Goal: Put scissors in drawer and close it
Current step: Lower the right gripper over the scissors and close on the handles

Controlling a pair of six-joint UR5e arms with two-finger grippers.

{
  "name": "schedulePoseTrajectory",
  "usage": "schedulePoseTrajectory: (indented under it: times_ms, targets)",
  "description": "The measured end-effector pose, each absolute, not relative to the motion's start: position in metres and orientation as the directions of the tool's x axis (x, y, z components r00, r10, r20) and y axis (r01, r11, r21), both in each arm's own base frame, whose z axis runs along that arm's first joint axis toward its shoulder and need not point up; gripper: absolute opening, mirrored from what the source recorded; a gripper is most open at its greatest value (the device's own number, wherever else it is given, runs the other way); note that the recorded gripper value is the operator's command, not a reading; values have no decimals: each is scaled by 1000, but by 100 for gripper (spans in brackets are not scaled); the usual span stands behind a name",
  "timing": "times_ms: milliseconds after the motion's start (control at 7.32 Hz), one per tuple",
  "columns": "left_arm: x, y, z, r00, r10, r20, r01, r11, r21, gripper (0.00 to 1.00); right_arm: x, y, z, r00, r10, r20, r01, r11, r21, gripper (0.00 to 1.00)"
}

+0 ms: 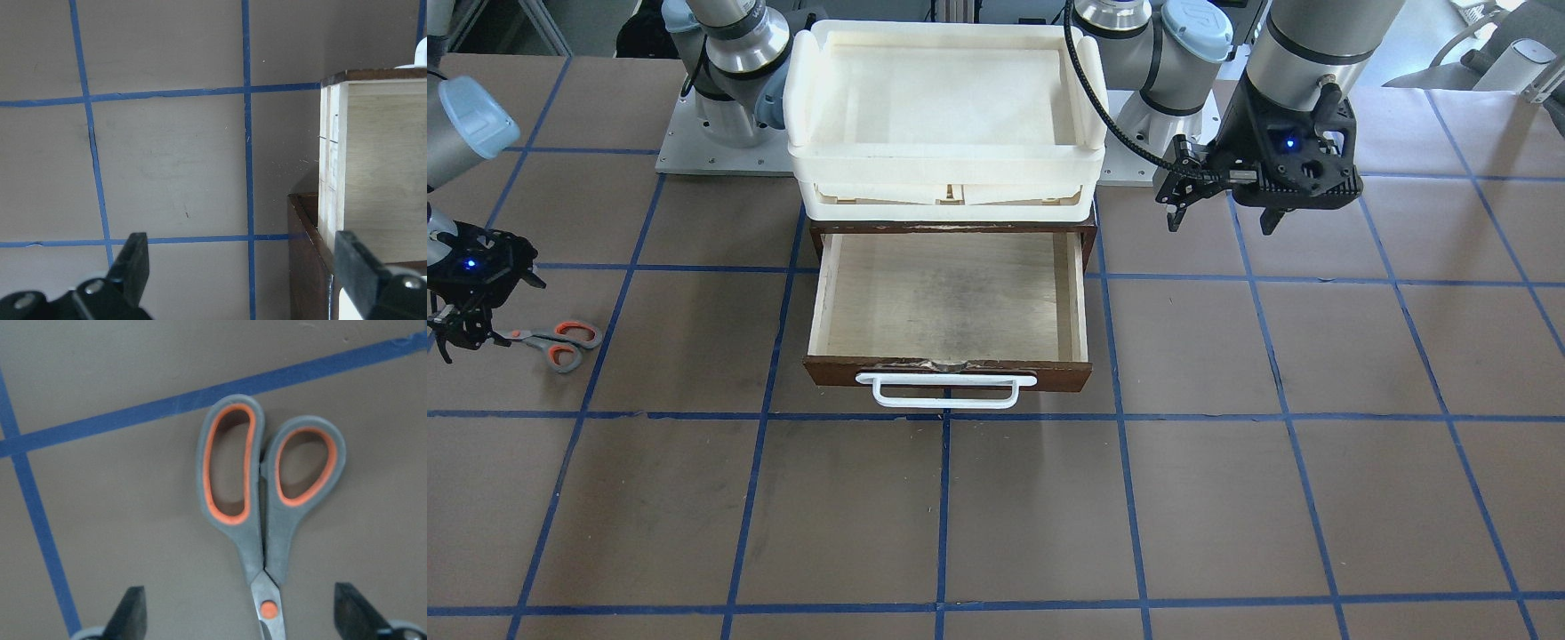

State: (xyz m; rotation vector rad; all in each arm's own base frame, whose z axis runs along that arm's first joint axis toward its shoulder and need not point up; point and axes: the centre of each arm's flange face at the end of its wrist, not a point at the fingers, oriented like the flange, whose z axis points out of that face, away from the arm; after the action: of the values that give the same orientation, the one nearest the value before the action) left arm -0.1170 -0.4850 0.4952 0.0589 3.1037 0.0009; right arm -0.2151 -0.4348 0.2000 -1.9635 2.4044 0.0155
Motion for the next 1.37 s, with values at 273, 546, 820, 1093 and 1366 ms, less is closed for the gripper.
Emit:
schedulePoseTrajectory:
  times_ms: [273, 546, 820, 1093, 1366]
  targets:
    - [-117, -485, 494, -999, 38, -37, 38, 999, 5, 100, -214, -438, 191, -144, -990, -2, -989, 144, -41, 100]
    - [-118, -485, 488, -999, 37, -35, 37, 999, 14, 100, -216, -442, 183, -121, -993, 17, -992, 120, -43, 99]
    - [-118, -488, 483, -999, 38, -35, 37, 999, 24, 100, -217, -443, 177, -115, -993, 16, -992, 114, -48, 98]
    - [-119, -489, 481, -999, 36, -33, 35, 999, 24, 100, -217, -443, 173, -114, -993, 10, -992, 113, -52, 96]
    - [-120, -491, 479, -999, 38, -34, 37, 999, 23, 100, -217, -443, 169, -111, -994, 2, -992, 110, -57, 86]
